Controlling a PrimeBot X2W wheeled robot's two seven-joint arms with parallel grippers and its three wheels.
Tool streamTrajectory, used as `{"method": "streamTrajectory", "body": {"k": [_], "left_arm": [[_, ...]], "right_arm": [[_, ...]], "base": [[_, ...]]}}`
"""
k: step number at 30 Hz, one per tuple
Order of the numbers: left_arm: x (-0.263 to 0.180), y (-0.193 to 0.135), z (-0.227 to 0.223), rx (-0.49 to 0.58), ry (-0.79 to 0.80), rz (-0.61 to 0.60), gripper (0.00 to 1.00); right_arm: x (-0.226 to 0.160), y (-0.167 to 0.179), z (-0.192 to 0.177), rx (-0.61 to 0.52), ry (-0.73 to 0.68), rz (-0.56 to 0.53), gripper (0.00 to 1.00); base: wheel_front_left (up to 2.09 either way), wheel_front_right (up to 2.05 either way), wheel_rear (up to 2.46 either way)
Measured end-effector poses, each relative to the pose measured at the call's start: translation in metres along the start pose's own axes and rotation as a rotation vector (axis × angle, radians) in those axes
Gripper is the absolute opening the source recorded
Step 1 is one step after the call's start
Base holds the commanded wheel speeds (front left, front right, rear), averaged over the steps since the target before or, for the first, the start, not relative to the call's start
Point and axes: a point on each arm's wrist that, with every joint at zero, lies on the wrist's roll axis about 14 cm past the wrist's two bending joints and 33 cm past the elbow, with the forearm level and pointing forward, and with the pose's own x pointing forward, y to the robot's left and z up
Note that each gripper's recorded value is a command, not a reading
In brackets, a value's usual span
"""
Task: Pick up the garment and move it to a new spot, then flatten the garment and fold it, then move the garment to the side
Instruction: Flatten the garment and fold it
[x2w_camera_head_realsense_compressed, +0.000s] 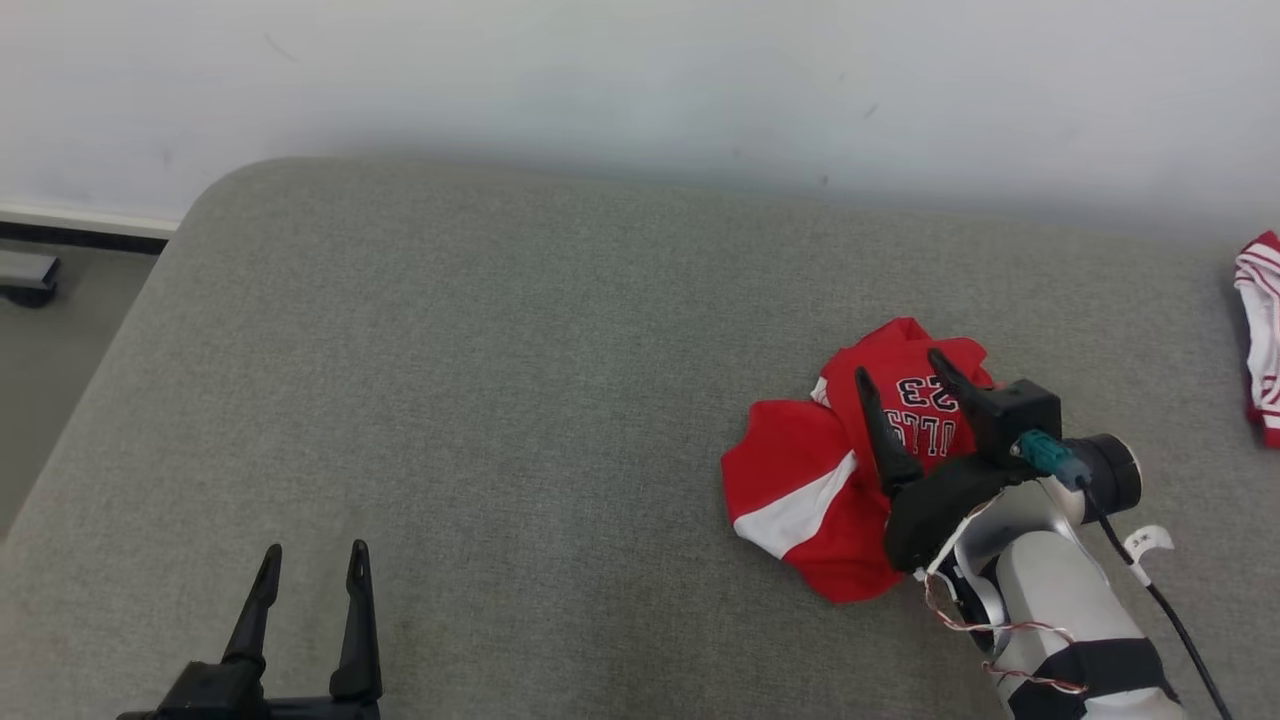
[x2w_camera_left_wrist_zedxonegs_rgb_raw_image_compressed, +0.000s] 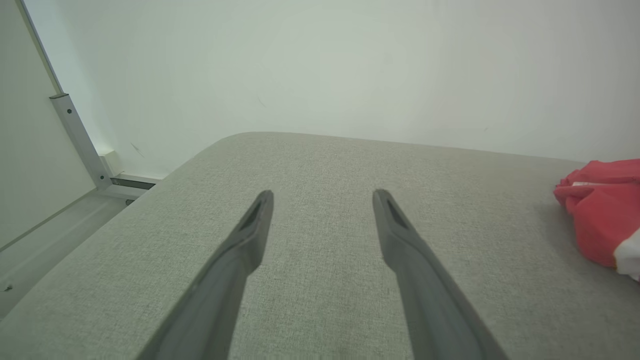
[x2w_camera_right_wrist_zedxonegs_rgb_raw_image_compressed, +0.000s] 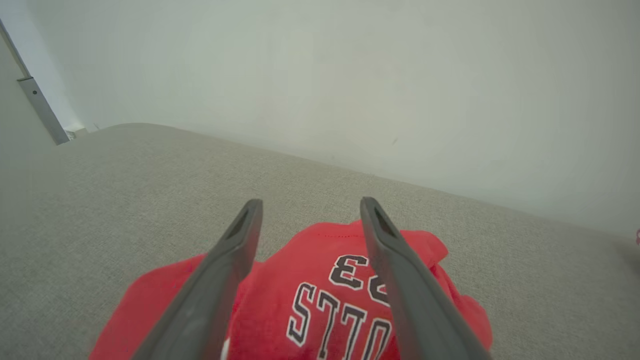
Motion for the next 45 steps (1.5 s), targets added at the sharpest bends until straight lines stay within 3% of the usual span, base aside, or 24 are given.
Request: {"method": "streamTrajectory", "body": {"k": [10, 11, 12, 18, 25, 29, 38, 42, 43, 44, 45], "left_arm": [[0.0, 0.011, -0.007, -0.006, 0.024, 0.04, 1.0], [0.001, 0.011, -0.008, -0.008, 0.025, 0.039, 1.0], [0.002, 0.01, -0.008, -0.012, 0.025, 0.038, 1.0], [0.008, 0.004, -0.008, -0.017, 0.021, 0.022, 1.0], [0.009, 0.001, -0.008, -0.022, 0.02, 0.013, 1.0], [0.013, -0.005, -0.007, -0.024, 0.013, -0.008, 1.0], [0.025, -0.031, -0.013, -0.035, 0.027, -0.082, 1.0], [0.03, -0.043, -0.016, -0.04, 0.034, -0.117, 1.0], [0.031, -0.045, -0.017, -0.041, 0.037, -0.123, 1.0], [0.032, -0.047, -0.018, -0.041, 0.039, -0.128, 1.0], [0.032, -0.049, -0.018, -0.041, 0.04, -0.134, 1.0]], "right_arm": [[0.007, -0.004, -0.058, -0.041, 0.264, 0.011, 1.0], [0.006, -0.004, -0.061, -0.036, 0.28, 0.011, 0.43], [0.005, -0.005, -0.064, -0.037, 0.296, 0.009, 0.0], [0.002, -0.01, -0.064, -0.036, 0.317, -0.002, 0.0], [0.003, -0.028, -0.019, -0.037, 0.132, -0.05, 0.0], [-0.015, -0.042, 0.005, 0.019, -0.01, -0.109, 0.0], [-0.08, -0.071, -0.022, 0.172, -0.065, -0.275, 0.0], [-0.114, -0.08, -0.052, 0.217, -0.004, -0.354, 0.0], [-0.122, -0.081, -0.06, 0.225, 0.017, -0.369, 0.03], [-0.13, -0.082, -0.066, 0.232, 0.034, -0.383, 0.79], [-0.135, -0.083, -0.071, 0.236, 0.044, -0.394, 1.0]], "base": [[0.0, 0.0, 0.0], [0.0, 0.0, 0.0], [0.0, 0.0, 0.0], [0.0, 0.0, 0.0], [0.0, 0.0, 0.0], [0.0, 0.0, 0.0], [0.0, 0.0, 0.0], [0.0, 0.0, 0.0], [0.0, 0.0, 0.0], [0.0, 0.0, 0.0], [0.0, 0.0, 0.0]]}}
